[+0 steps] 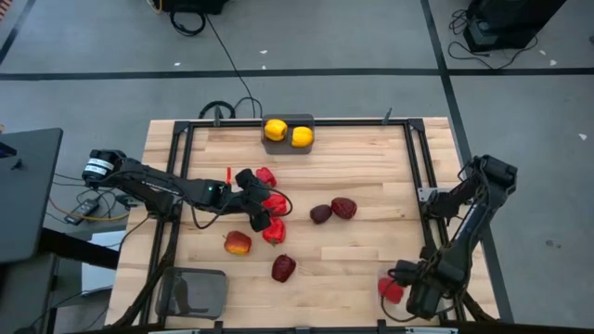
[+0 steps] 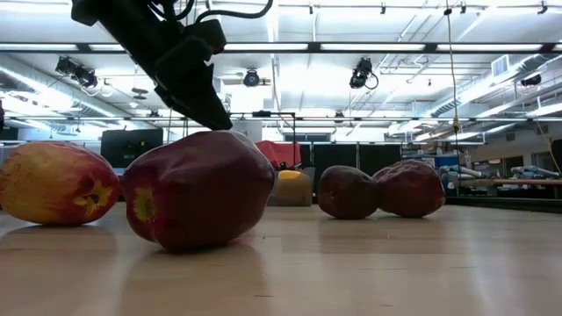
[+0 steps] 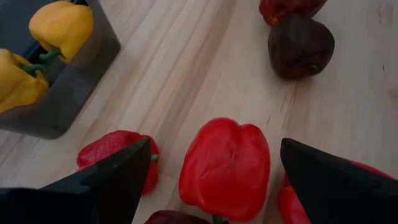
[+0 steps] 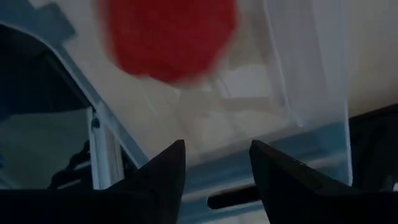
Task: Sort produce into baskets
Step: Put the red bell pepper into the transparent bin
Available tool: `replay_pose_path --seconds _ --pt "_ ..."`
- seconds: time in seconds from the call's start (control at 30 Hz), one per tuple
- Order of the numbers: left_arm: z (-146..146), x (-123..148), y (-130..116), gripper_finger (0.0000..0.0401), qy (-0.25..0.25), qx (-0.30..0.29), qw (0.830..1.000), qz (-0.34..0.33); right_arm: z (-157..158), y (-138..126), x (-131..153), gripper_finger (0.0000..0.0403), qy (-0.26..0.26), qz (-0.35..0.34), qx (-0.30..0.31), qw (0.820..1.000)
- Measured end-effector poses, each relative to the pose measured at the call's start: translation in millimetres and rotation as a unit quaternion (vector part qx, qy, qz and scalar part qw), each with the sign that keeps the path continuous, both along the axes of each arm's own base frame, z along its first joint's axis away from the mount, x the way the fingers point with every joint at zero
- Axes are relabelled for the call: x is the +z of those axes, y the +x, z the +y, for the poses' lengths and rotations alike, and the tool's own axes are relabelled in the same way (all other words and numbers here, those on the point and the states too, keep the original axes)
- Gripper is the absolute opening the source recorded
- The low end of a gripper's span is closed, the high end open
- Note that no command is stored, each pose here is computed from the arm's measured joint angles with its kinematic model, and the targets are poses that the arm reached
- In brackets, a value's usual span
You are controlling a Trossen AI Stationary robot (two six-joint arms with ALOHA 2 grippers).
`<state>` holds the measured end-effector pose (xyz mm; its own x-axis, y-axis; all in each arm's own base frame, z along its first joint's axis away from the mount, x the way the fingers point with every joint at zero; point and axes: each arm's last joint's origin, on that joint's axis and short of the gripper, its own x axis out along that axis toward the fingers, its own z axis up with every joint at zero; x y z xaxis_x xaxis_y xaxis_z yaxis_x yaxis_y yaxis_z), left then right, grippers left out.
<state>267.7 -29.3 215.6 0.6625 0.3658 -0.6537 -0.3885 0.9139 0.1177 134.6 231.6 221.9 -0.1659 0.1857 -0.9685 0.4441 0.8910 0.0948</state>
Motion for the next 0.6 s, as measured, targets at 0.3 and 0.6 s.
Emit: replay_pose_path --seconds 0.3,0.6 --pt "-2 -1 0 0.0362 -0.019 -0.051 0.998 0.015 -11 -5 26 0.0193 0.033 -0.054 -0.012 0.998" --pt "9 -15 7 0.0362 0.042 -0.094 0.992 0.074 -32 -6 52 0.0194 0.000 -0.220 -0.007 0.975"
